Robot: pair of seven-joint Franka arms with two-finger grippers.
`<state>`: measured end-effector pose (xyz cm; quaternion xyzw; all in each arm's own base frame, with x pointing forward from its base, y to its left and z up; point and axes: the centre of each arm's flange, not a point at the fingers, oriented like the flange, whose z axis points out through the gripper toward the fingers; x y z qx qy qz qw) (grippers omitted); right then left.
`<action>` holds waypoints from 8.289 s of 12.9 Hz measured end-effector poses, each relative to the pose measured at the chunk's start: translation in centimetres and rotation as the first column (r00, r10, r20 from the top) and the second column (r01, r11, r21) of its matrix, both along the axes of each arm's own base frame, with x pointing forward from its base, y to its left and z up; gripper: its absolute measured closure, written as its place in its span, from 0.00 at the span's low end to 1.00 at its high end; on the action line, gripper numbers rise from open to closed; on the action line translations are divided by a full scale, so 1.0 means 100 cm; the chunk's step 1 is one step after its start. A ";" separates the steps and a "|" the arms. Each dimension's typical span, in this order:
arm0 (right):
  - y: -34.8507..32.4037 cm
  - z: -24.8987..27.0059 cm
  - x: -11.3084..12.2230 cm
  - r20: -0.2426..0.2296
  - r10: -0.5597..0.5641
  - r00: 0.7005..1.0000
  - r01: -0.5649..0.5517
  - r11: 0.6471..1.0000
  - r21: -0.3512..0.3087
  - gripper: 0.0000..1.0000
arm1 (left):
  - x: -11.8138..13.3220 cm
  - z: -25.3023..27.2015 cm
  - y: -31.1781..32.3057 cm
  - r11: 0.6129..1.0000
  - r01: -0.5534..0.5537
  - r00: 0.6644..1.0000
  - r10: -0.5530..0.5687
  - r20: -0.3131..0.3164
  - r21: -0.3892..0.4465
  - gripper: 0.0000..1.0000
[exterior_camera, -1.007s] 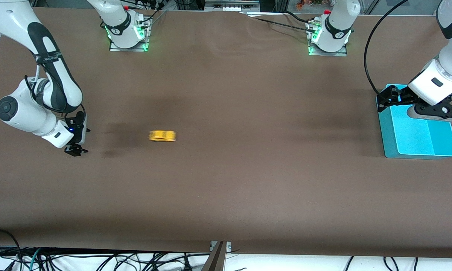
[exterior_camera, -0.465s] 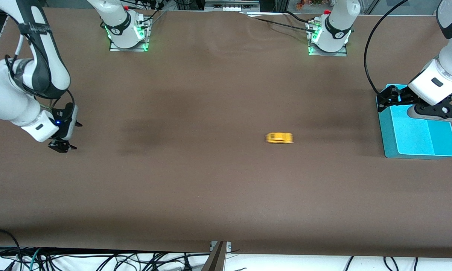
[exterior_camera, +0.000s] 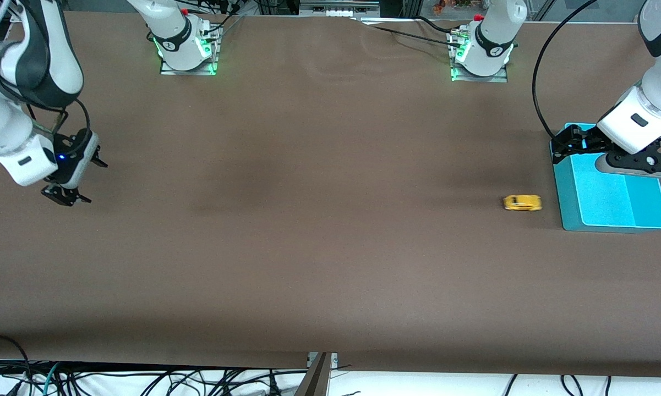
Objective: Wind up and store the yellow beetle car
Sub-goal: 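Raise the right gripper to rest while the left gripper lowers toward the car, then lower the left gripper onto the car and close it, then lift the car with the left gripper and carry it over the tray, then lower the car into the blue tray and open the left gripper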
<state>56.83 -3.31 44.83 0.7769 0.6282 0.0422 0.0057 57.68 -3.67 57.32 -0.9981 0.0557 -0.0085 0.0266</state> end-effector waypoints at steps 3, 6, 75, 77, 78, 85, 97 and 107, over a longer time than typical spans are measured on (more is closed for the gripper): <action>0.002 0.029 -0.012 0.003 -0.112 0.994 0.112 0.994 0.000 0.00 | 0.000 0.000 0.000 1.000 -0.001 1.000 0.001 0.000 0.000 0.00; 0.013 0.050 -0.020 0.010 -0.276 0.961 0.276 0.961 0.012 0.00 | 0.000 0.000 0.000 1.000 -0.001 1.000 0.001 0.000 0.000 0.00; 0.049 0.138 -0.016 -0.045 -0.921 0.388 0.921 0.389 -0.032 0.00 | 0.021 -0.240 0.156 0.212 0.950 0.191 -0.975 -0.111 -0.228 0.53; 0.049 0.138 -0.016 -0.045 -0.921 0.388 0.921 0.389 -0.033 0.00 | 0.015 -0.233 0.202 0.278 0.936 0.257 -0.959 -0.121 -0.217 0.53; 0.049 0.138 -0.016 -0.045 -0.921 0.388 0.921 0.389 -0.033 0.00 | 0.008 -0.234 0.224 0.291 0.931 0.270 -0.955 -0.120 -0.221 0.53; 0.049 0.138 -0.016 -0.045 -0.921 0.387 0.921 0.389 -0.033 0.00 | -0.034 -0.296 0.328 0.236 0.947 0.210 -0.968 -0.137 -0.216 0.53; 0.049 0.138 -0.016 -0.045 -0.921 0.387 0.921 0.389 -0.033 0.00 | -0.060 -0.371 0.334 0.228 0.956 0.210 -0.971 -0.114 -0.183 0.46; 0.049 0.138 -0.016 -0.045 -0.921 0.387 0.921 0.389 -0.033 0.00 | -0.046 -0.288 0.328 0.227 0.959 0.205 -0.969 -0.137 -0.170 0.00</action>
